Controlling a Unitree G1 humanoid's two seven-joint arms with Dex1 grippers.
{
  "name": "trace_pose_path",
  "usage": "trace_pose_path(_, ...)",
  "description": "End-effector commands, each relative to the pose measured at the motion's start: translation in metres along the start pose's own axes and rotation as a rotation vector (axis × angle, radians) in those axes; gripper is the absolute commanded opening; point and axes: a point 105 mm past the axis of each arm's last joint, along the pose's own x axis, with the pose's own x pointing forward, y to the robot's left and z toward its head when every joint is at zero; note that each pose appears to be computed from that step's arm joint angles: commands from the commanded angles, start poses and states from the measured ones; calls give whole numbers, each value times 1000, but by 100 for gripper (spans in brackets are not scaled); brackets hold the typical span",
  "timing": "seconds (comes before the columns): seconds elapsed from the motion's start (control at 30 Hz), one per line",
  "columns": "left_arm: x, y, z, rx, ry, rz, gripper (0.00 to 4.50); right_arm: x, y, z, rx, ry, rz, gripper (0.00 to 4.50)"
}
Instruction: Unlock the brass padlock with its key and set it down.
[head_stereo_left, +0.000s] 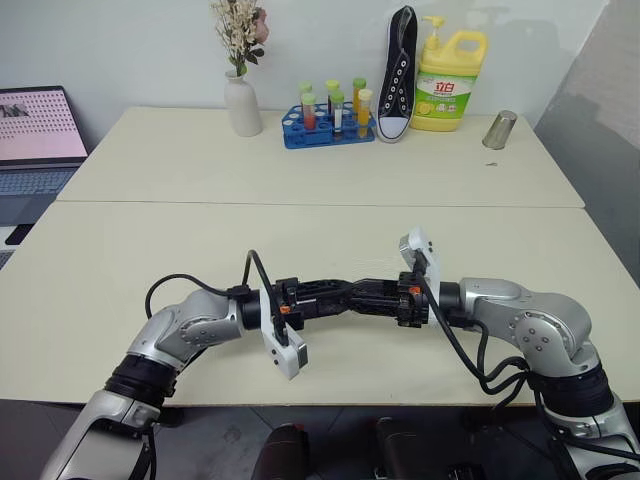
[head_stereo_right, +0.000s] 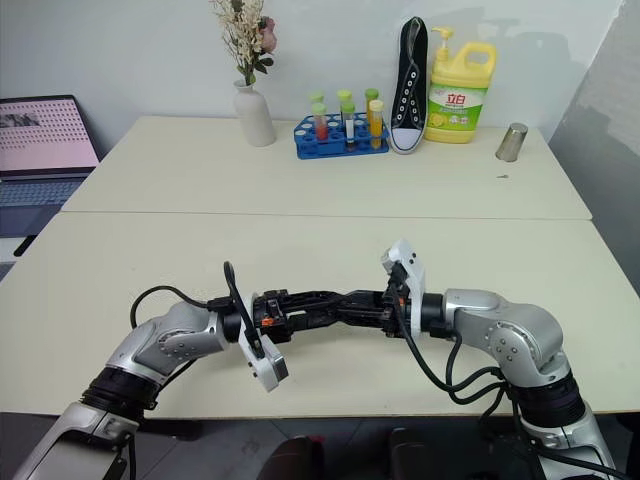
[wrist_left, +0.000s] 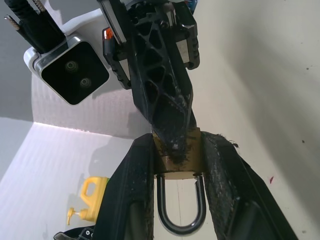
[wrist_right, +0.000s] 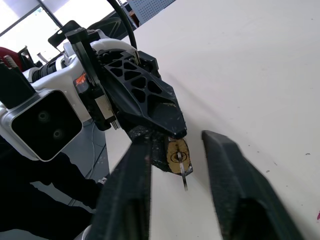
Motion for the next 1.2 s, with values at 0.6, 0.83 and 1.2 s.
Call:
trace_pose_path(0.6,-1,6,1,-72,-6,37,262,-3,13,21,-37,-41,99,14)
trace_pose_path(0.83,-3,7,6,-77,-25,33,450,-6,11,23,-45,-39,89,14)
trace_pose_path(1.2,-22,43,6,-261,47,247,284,-26,-15,21,-154,-2,-55,14)
